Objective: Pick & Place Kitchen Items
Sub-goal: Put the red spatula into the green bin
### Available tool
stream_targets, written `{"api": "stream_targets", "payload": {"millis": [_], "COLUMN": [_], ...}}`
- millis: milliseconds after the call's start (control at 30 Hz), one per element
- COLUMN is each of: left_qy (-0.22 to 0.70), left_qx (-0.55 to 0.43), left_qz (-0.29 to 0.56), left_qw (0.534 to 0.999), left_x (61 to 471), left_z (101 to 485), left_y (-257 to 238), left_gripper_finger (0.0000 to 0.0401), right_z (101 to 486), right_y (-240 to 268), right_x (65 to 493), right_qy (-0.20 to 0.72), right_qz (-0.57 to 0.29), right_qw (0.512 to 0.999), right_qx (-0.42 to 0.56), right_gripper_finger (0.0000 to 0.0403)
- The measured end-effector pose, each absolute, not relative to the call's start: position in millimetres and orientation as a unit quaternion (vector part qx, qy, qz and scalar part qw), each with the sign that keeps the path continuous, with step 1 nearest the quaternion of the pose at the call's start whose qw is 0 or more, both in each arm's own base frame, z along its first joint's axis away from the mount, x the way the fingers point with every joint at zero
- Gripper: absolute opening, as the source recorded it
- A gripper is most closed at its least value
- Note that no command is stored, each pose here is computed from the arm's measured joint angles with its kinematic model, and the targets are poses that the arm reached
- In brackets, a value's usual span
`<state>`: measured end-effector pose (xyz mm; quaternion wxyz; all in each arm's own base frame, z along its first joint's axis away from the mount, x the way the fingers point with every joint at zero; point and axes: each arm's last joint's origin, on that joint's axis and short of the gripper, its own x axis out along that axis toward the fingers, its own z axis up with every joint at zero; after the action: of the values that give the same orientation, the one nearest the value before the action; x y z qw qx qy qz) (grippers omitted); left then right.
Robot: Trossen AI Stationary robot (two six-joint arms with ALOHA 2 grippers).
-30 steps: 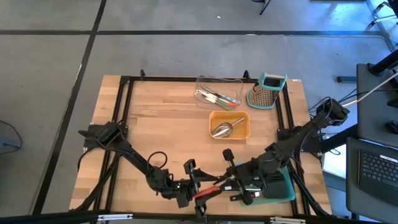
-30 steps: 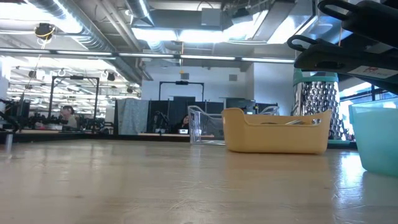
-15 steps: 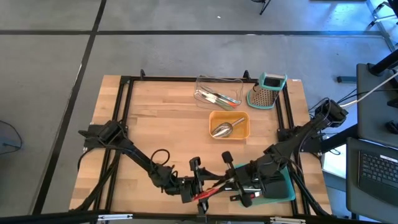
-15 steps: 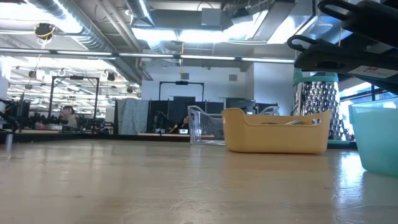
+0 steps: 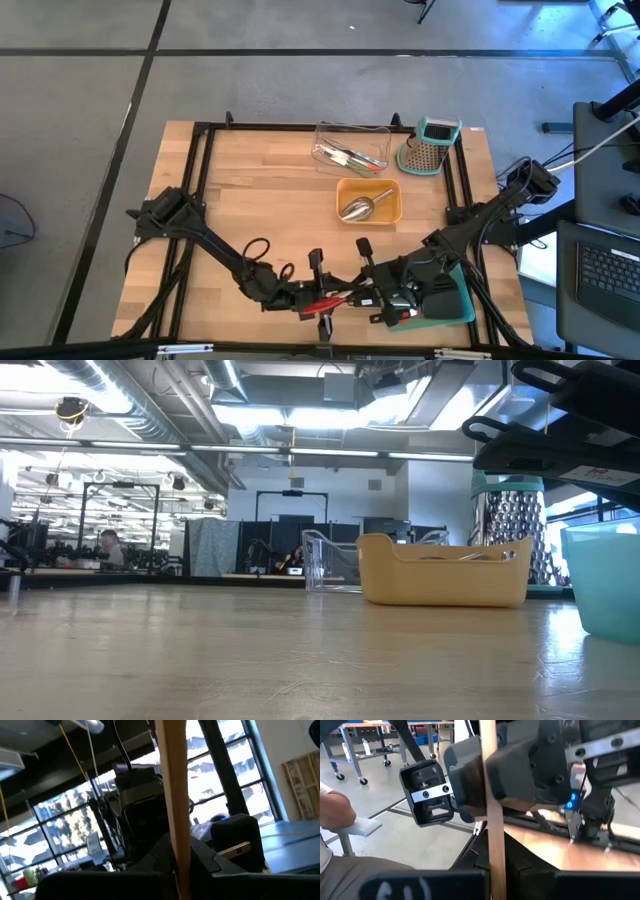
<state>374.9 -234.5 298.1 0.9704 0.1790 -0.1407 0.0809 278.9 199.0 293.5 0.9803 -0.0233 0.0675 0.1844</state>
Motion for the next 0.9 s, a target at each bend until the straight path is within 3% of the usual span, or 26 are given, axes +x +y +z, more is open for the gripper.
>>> {"api": "stream_targets", "payload": {"millis": [167,600,900], "left_qy": [-0.106,-0.062,0.052], "left_qx": [0.196,0.205,0.172], "left_qz": [0.072,0.071,0.056], "left_qw": [0.972,0.974,0.982], "left_x": [373.3,356.5,338.0], "left_z": [299.5,318.8,325.4], "left_y": [-233.7,-233.0,-218.8], "left_gripper_finger": [0.0013,0.001,0.001], "right_z": [288.4,287.3,290.9], "right_y": [198.1,184.7,179.4], "right_x": [278.4,263.8,246.2], "right_qy": [0.099,0.193,0.244], "right_qz": [0.183,0.155,0.155], "right_qw": [0.978,0.967,0.955], "right_qx": [-0.003,0.062,0.069], "right_gripper_finger": [0.0043,0.0208,0.0233]}}
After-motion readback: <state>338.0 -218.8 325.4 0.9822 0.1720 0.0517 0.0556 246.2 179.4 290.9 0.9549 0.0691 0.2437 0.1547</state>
